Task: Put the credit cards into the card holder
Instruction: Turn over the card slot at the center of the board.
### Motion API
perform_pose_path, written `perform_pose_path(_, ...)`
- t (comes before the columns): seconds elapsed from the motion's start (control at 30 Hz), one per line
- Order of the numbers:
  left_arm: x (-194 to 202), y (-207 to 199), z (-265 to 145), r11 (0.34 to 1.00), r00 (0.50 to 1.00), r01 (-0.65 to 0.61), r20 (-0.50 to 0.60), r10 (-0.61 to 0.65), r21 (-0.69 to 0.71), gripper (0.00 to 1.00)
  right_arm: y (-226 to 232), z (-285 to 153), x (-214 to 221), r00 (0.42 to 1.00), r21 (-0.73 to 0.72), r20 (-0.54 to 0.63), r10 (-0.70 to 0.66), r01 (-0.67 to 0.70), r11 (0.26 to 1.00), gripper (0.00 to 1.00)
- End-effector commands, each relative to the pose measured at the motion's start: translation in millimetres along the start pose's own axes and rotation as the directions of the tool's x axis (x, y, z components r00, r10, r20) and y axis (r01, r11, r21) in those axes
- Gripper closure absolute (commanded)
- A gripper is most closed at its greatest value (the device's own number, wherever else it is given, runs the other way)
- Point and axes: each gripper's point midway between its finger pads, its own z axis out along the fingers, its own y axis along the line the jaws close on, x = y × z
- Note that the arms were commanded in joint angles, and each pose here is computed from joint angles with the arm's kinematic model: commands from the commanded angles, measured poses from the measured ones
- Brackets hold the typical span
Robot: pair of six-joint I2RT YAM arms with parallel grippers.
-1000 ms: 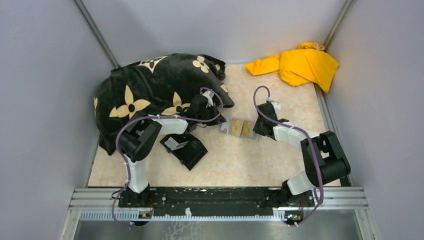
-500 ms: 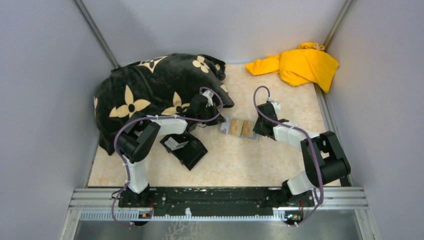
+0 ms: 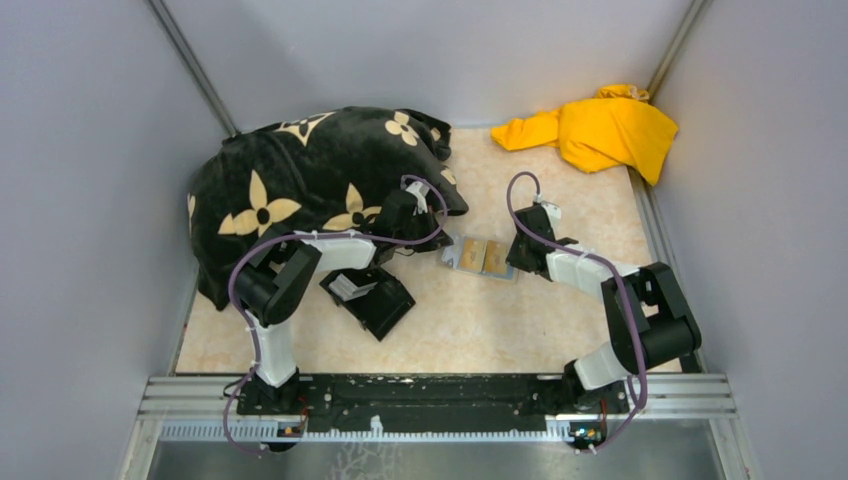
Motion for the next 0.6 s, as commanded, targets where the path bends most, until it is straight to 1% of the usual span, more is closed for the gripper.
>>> perform_pose_path(0.0,-6,-11,-2,1.0,1.0,0.003,0.015,-0.003,0.024,1.0,-14,9,24,0.997,0.033,-0.071,-0.007,0.009,0.999,1.0)
perform_pose_path(0.4,0,-9,2,0.999,1.0,0.027,0.001,-0.027,0.032,1.0,-18,6,21,0.998,0.052,-0.057,-0.011,0.014,0.999,1.0)
perform_pose_path(0.57,-4,0,-2,1.0,0.999,0.021,0.027,-0.02,-0.022,1.0,-20,4,17,0.999,0.061,-0.043,-0.011,0.014,0.998,1.0)
